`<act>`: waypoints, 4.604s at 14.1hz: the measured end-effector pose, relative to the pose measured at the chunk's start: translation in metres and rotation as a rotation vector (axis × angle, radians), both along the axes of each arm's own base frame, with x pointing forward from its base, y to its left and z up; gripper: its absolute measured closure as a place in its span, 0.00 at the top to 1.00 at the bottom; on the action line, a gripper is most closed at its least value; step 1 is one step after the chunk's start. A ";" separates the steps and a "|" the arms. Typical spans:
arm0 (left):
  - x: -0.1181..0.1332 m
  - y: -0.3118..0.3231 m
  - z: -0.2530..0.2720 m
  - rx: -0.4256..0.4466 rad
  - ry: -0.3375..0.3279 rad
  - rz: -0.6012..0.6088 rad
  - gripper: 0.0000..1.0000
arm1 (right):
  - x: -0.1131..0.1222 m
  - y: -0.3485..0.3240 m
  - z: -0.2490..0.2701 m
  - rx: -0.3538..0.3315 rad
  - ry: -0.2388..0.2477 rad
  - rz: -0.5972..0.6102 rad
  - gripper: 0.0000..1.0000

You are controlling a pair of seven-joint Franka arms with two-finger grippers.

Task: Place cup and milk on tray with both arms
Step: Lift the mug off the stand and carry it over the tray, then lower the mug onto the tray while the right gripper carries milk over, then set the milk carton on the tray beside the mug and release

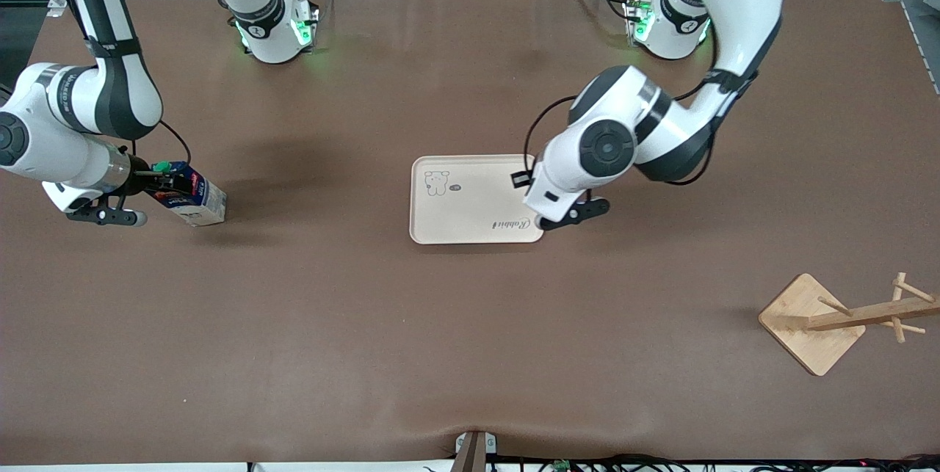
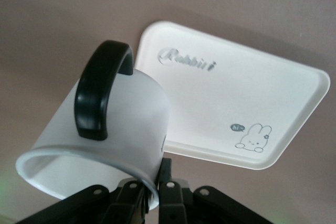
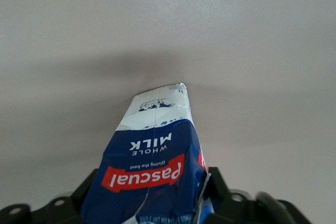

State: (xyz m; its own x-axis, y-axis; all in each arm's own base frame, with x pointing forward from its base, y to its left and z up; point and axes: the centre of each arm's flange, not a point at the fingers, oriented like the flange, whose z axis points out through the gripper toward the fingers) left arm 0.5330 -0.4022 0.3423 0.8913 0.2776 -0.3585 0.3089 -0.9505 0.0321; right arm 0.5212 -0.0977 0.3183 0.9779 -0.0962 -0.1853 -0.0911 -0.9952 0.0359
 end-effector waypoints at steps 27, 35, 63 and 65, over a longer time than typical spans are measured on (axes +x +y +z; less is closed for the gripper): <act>-0.024 -0.052 -0.124 0.063 0.221 0.104 0.08 | 0.058 0.233 0.163 -0.008 -0.070 -0.069 0.59; -0.011 -0.044 -0.130 0.062 0.213 0.131 0.47 | 0.041 0.345 0.155 -0.006 -0.052 -0.231 0.59; 0.089 0.270 0.239 0.279 -0.268 -0.019 1.00 | -0.011 0.538 0.019 0.020 -0.052 -0.170 0.67; 0.092 0.284 0.233 0.267 -0.254 -0.061 1.00 | -0.015 0.543 0.017 0.020 -0.053 -0.161 0.85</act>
State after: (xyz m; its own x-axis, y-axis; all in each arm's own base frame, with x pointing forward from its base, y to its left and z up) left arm 0.6250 -0.1183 0.5756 0.9602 0.2755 -0.0461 0.2658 -0.9520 -0.1516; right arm 0.5062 0.4454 0.3348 0.9587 -0.2490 -0.1376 -0.2504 -0.9681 0.0076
